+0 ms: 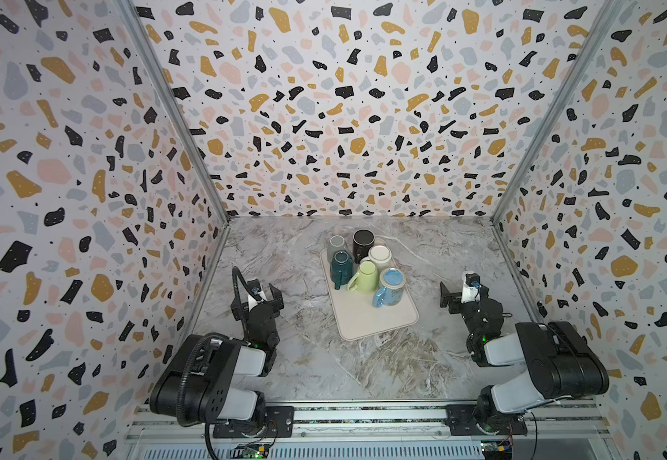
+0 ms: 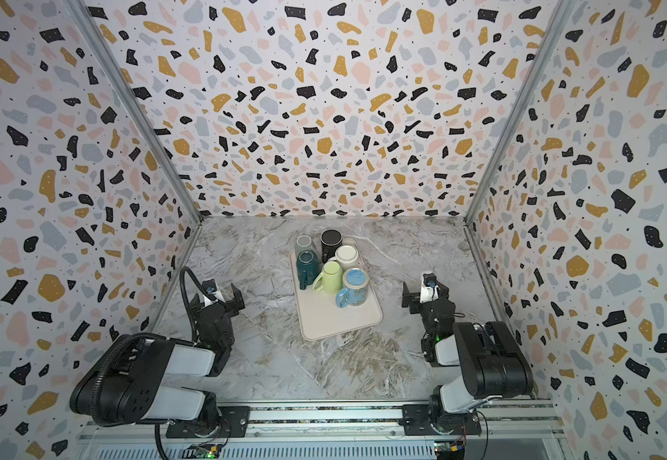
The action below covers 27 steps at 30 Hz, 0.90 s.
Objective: Turn the mug right side up
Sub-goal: Pick up the mug from the tray.
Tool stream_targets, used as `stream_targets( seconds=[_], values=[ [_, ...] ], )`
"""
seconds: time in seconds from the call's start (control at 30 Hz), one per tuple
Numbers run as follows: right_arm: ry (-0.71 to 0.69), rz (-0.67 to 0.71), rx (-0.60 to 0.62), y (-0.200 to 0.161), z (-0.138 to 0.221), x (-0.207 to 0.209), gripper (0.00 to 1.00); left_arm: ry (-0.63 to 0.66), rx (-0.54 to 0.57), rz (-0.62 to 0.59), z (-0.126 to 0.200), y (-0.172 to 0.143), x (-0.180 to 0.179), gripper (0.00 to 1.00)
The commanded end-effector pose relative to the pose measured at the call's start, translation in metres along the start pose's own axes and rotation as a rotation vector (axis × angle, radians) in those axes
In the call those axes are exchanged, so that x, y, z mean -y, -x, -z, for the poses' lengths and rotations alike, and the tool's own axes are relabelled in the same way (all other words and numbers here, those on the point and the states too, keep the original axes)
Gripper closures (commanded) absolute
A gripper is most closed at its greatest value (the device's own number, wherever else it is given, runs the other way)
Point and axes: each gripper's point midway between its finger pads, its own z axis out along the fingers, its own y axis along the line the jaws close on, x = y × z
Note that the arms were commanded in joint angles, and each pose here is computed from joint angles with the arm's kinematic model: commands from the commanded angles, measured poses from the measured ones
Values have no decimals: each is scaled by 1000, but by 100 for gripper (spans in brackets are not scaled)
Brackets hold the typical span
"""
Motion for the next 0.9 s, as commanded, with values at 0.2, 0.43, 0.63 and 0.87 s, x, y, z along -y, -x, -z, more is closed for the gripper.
stream_targets(
  seconds=[0.2, 0.43, 0.63, 0.87],
  values=[
    [-4, -4, 26, 9, -3, 1, 1, -3, 60, 48, -3, 20, 1, 0],
    [11, -18, 26, 9, -3, 3, 1, -9, 58, 48, -4, 20, 2, 0],
    [9, -19, 22, 9, -5, 3, 1, -22, 51, 50, -6, 19, 3, 0],
    [-32, -11, 25, 9, -3, 7, 1, -11, 79, 54, -2, 30, 0, 0]
  ],
)
